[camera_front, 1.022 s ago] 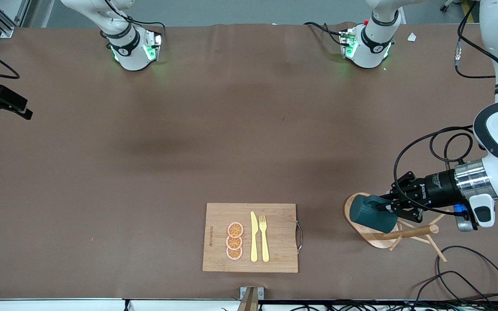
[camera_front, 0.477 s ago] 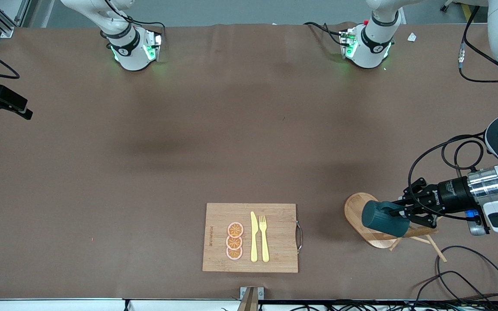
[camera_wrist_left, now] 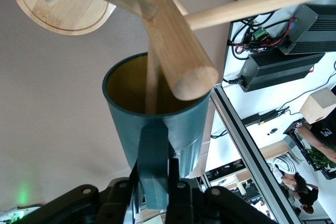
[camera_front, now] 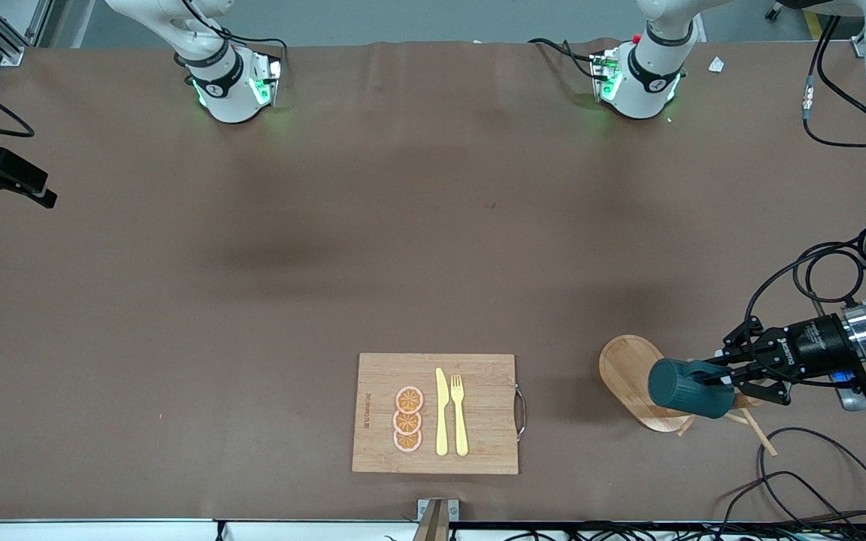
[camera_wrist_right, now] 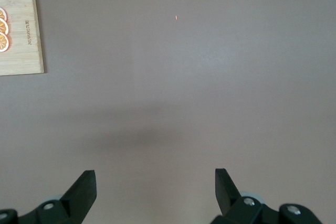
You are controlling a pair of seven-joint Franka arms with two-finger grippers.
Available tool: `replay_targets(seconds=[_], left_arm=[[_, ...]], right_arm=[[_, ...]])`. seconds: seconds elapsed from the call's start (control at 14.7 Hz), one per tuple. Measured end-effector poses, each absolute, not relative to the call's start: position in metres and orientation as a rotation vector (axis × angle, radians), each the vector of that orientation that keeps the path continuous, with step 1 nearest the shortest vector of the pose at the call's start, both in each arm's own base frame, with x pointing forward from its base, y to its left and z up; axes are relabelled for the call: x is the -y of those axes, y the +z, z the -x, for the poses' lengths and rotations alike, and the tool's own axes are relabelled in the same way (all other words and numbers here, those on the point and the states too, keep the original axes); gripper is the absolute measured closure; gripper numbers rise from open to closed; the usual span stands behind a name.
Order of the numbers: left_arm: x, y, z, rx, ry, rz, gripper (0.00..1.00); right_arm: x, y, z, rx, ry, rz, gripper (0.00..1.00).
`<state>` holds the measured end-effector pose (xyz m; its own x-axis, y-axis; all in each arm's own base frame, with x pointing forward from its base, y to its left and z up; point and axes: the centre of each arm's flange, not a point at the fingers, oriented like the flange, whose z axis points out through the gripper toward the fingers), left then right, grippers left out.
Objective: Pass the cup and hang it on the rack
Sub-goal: 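Hook the mug handle onto a rack peg with the left gripper, then open the left gripper and draw it back from the mug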
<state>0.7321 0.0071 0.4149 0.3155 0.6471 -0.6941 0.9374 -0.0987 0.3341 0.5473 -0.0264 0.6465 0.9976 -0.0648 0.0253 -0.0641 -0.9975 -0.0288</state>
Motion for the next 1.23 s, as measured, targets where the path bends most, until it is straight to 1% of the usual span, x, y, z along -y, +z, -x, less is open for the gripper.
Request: replay_targets(seconds=[1.23], left_arm=[[-0.031,0.371,-0.736,-1.425,-0.548,-1.748,0.79]], right_arm=[[0.026,0.647,-0.547,-0.1,-0.041,3.112,0.0]])
